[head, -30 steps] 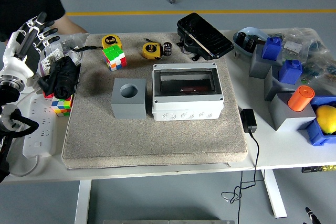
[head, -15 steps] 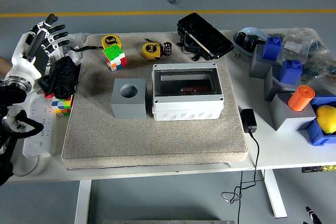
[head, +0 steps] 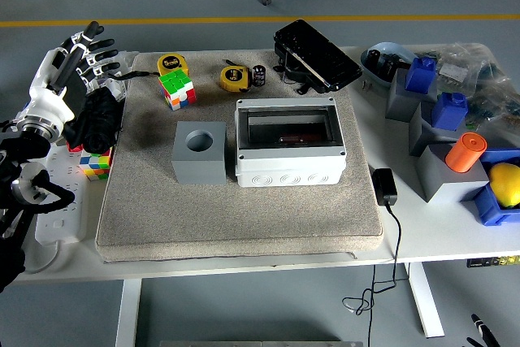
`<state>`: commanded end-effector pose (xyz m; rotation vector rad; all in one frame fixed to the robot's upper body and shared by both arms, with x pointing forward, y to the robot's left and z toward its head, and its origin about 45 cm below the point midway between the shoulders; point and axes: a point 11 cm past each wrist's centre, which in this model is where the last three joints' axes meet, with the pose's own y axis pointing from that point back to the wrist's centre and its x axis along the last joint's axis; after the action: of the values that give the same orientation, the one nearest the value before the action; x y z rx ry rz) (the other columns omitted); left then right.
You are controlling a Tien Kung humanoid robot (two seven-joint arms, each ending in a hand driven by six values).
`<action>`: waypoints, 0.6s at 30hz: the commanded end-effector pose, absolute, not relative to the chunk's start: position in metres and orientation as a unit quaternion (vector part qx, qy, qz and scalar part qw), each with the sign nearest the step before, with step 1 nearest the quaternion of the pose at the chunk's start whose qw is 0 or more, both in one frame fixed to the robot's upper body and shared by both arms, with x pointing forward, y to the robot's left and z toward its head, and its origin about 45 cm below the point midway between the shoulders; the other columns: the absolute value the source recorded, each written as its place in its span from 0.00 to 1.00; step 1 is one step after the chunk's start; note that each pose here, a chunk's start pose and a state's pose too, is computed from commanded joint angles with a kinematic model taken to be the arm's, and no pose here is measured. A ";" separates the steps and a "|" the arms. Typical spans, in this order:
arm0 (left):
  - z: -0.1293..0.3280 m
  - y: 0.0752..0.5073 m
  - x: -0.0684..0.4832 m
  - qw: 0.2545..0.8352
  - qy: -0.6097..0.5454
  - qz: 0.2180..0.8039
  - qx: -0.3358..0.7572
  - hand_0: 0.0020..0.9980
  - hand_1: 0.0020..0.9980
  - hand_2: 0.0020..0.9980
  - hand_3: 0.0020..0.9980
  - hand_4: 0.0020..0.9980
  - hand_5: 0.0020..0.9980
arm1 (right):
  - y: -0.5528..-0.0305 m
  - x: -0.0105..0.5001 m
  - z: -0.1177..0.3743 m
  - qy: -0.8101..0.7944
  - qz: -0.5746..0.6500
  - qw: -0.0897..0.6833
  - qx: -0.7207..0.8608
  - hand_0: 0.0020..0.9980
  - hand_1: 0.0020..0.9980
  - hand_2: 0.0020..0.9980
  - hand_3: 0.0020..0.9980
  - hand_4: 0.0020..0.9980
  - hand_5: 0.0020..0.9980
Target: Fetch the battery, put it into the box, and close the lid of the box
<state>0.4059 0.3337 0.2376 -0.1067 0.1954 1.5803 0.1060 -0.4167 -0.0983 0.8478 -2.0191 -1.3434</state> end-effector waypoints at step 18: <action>0.242 0.344 0.405 0.691 0.083 0.716 -0.051 0.49 0.61 0.60 0.65 0.99 0.54 | -0.419 0.110 -0.097 -0.754 -0.499 0.283 0.319 0.73 0.67 0.65 0.60 1.00 0.62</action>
<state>0.4047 0.3443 0.2424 -0.1144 0.1862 1.6016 0.1102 -0.4187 -0.0966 0.8551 -2.0180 -1.3369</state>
